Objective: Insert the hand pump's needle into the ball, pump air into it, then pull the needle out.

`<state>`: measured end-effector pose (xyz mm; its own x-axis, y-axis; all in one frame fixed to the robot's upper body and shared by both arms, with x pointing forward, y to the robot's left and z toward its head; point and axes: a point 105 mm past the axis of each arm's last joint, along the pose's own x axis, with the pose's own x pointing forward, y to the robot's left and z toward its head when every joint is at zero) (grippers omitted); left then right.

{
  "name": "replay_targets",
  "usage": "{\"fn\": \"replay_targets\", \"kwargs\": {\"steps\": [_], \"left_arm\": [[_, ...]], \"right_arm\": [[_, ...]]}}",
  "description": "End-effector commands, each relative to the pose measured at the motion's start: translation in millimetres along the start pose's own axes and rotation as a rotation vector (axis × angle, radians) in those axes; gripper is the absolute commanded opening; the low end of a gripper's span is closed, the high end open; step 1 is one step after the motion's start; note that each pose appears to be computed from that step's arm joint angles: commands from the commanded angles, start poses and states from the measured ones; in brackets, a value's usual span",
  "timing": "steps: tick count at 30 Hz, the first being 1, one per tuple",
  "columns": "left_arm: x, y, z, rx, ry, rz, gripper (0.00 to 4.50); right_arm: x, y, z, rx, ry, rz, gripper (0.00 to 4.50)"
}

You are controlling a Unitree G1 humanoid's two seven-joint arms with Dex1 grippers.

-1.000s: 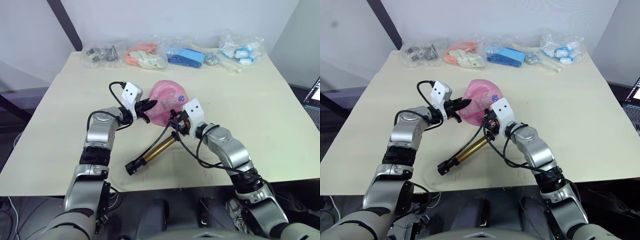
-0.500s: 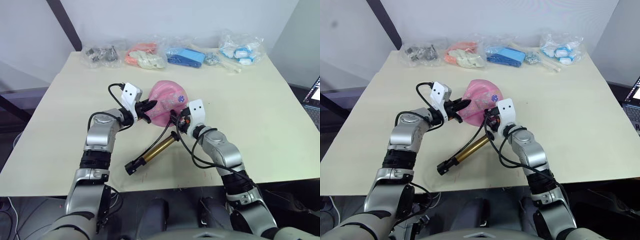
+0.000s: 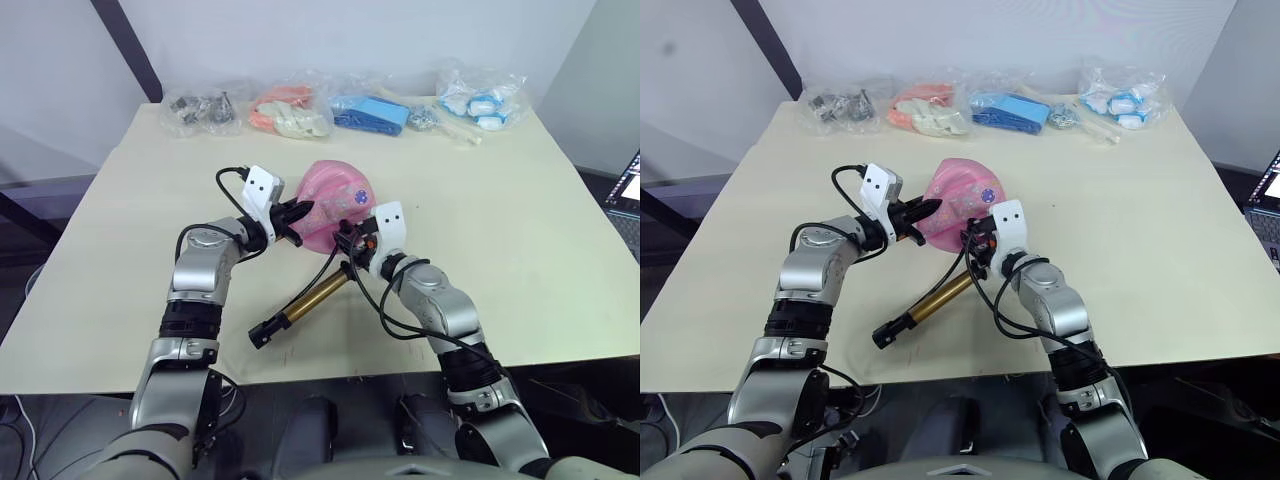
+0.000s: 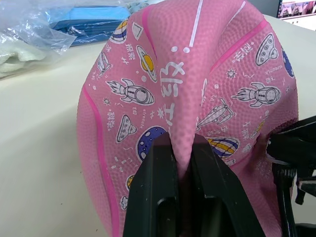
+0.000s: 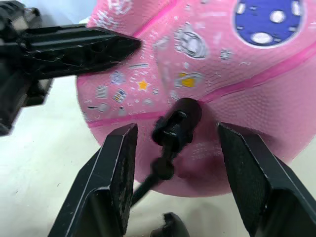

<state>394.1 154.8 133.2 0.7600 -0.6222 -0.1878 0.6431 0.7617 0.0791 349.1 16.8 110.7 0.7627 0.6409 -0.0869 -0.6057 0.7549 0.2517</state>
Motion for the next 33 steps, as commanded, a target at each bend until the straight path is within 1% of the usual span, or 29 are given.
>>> {"fn": "replay_targets", "kwargs": {"steps": [1, 5, 17, 29, 30, 31, 33], "left_arm": [[2.9, -11.0, -39.5, -0.077, 0.124, -0.023, 0.00], [2.8, -11.0, -39.1, -0.077, 0.122, -0.022, 0.00], [3.2, -11.5, -37.9, -0.079, 0.114, -0.017, 0.00], [3.3, -11.8, -39.2, -0.079, 0.116, -0.018, 0.00], [3.3, -11.8, -39.2, -0.079, 0.117, -0.018, 0.00], [3.2, -11.8, -39.2, -0.078, 0.117, -0.018, 0.00], [3.2, -11.5, -39.3, -0.078, 0.117, -0.018, 0.00]], "right_arm": [[-1.3, 1.5, 7.8, 0.070, -0.043, -0.004, 2.65], [-1.3, -1.8, 7.8, 0.096, -0.046, -0.027, 2.65], [0.8, 2.6, 1.1, 0.071, -0.013, -0.018, 2.65], [1.8, -1.9, 0.4, 0.074, -0.012, -0.035, 2.65], [2.1, -2.5, 0.1, 0.071, -0.010, -0.039, 2.15], [2.3, -2.4, 0.1, 0.076, -0.012, -0.039, 1.94], [2.9, -2.8, 0.1, 0.080, -0.014, -0.041, 1.00]]}}
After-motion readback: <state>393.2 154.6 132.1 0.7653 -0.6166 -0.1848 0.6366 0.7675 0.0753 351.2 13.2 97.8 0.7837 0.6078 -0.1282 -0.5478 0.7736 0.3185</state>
